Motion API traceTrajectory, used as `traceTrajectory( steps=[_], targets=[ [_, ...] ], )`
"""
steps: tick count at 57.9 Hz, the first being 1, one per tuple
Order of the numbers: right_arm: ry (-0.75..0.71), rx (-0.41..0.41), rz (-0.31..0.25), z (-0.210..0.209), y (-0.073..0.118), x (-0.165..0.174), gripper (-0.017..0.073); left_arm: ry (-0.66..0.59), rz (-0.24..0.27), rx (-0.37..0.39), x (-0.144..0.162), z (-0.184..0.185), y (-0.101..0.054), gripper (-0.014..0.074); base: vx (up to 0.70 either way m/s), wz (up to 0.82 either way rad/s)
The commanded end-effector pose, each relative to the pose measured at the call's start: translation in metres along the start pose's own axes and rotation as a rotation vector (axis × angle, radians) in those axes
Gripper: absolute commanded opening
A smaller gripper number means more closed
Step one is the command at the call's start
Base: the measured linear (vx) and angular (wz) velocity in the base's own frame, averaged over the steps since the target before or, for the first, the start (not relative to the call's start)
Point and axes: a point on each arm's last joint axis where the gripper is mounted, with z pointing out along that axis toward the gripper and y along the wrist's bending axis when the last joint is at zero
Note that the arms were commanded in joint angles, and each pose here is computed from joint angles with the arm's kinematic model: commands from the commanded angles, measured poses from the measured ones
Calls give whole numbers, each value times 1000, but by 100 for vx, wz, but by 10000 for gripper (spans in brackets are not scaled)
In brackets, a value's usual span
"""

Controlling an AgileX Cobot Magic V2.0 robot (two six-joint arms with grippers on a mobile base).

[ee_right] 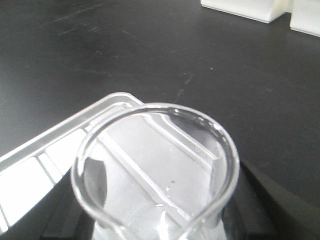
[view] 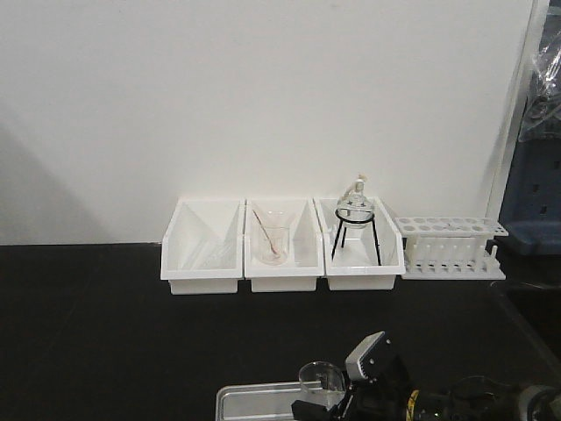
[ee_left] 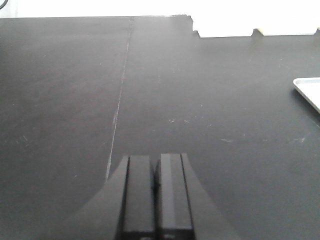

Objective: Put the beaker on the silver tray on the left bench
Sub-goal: 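Set the beaker on the silver tray and open the right gripper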

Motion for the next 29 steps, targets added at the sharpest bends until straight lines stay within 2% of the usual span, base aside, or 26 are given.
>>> traceTrajectory(
  steps=[1,12,20,29],
  targets=[
    [-111,11,-41,-6,-1,-30,41,-65,-6,7,1,2,0,1,0,0],
    [-96,4,-53,-6,-1,-29,179,-65,-6,7,1,2,0,1,0,0],
    [-96,-9,-62,-6,0,-29,358,-65,-6,7,1,2,0,1,0,0],
    [-113,4,-45,-6,-1,-30,574,-65,-6,7,1,2,0,1,0,0]
  ],
)
